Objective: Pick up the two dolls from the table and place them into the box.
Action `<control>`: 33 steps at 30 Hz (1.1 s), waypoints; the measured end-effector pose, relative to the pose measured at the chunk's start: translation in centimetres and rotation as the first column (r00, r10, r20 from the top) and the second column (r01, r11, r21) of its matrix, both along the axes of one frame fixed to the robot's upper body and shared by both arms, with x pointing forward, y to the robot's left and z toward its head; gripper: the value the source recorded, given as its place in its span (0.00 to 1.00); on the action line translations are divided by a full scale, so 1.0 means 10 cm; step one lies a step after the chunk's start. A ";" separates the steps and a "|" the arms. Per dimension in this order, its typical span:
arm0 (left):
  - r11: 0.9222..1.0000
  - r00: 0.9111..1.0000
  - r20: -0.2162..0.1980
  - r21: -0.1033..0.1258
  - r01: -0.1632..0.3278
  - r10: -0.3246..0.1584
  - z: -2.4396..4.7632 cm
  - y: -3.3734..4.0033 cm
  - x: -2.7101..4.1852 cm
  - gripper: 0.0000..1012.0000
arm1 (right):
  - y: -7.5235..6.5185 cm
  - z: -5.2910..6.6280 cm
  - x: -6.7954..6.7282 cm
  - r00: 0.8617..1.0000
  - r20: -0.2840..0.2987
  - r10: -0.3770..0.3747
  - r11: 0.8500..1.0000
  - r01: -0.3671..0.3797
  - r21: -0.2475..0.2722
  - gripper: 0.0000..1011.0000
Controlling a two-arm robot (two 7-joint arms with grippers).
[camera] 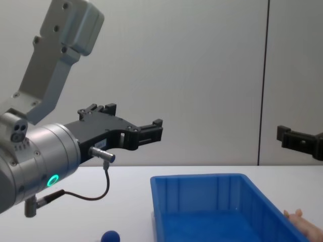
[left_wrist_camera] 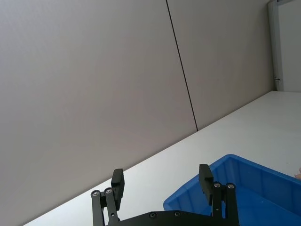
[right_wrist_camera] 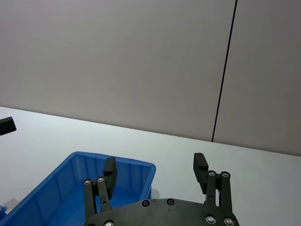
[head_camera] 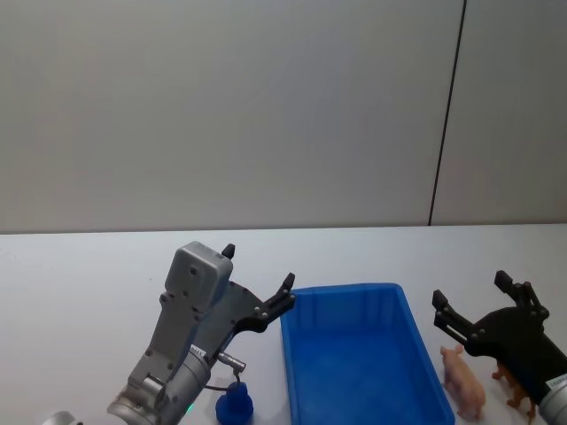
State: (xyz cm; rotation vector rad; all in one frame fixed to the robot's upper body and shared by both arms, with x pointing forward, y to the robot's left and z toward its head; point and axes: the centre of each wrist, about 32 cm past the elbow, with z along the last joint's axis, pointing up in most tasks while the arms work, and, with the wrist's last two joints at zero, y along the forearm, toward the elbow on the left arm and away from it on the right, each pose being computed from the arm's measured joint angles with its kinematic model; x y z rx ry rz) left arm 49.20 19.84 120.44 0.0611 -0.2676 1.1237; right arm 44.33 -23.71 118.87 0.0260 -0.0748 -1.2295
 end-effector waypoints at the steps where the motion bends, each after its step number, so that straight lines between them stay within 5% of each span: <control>1: 1.000 1.000 0.000 0.000 0.000 0.000 0.000 0.000 0.000 0.99 | 0.00 0.00 0.00 1.000 0.000 0.000 1.000 0.000 0.000 0.99; 14: 1.000 1.000 0.000 0.000 0.000 0.000 0.000 0.000 0.000 0.99 | -0.04 0.00 -0.02 1.000 -0.016 -0.026 1.000 0.026 0.004 0.99; 33: 1.000 1.000 0.000 0.000 0.000 0.000 0.000 0.000 0.000 0.99 | -0.25 -0.09 -0.07 0.980 -0.132 -0.146 0.989 0.143 -0.035 0.99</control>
